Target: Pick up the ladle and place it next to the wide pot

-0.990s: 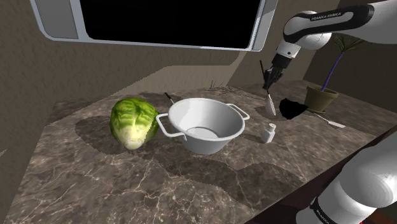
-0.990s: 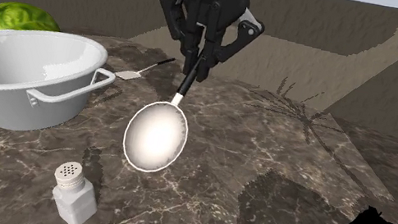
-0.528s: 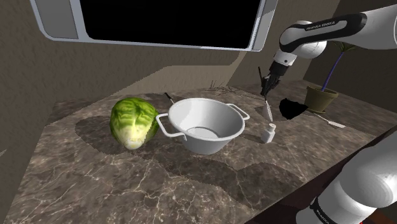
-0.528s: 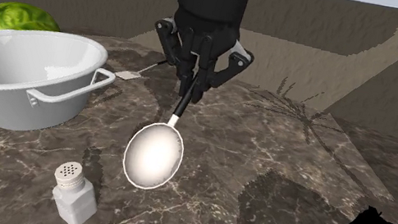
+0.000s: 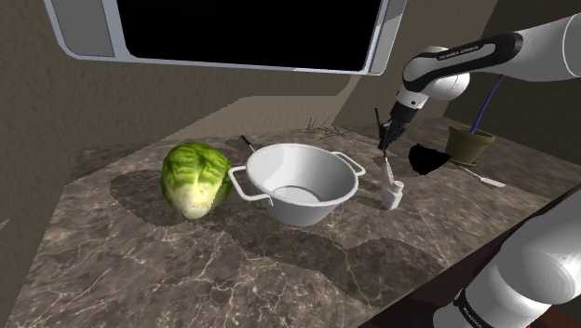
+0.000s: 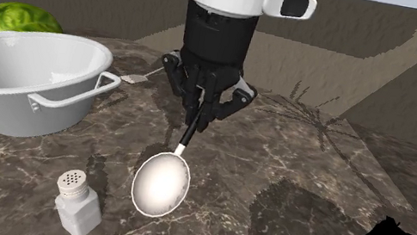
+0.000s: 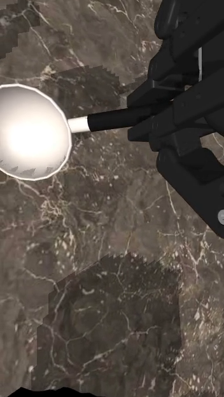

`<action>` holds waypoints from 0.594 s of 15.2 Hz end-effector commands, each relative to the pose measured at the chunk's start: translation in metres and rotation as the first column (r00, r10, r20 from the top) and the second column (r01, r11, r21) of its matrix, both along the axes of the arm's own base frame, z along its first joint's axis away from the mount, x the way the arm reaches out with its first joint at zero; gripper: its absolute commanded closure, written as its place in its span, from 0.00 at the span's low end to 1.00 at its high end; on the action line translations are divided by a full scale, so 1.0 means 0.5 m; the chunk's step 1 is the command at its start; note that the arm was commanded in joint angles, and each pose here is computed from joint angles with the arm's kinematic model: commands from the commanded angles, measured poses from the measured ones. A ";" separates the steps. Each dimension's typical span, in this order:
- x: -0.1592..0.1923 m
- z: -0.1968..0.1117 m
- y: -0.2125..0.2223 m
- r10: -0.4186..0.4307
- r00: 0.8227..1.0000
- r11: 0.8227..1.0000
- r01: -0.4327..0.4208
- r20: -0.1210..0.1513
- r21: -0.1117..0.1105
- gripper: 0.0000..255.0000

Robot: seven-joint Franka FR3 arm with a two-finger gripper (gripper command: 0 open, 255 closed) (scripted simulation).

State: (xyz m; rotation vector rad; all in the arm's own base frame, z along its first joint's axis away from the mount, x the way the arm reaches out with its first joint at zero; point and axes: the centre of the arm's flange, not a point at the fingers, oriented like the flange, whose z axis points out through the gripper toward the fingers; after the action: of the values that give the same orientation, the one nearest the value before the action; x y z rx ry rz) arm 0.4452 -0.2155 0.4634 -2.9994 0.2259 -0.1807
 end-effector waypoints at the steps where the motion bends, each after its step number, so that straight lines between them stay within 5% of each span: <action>1: 0.001 -0.024 0.002 0.000 1.000 1.000 0.000 0.000 0.000 1.00; 9: 0.001 -0.108 0.002 0.000 1.000 1.000 0.000 0.000 0.000 1.00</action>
State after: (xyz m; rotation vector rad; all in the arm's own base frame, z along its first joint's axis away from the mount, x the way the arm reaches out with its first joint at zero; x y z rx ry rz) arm 0.4485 -0.2155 0.4230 -3.0092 0.2274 -0.2380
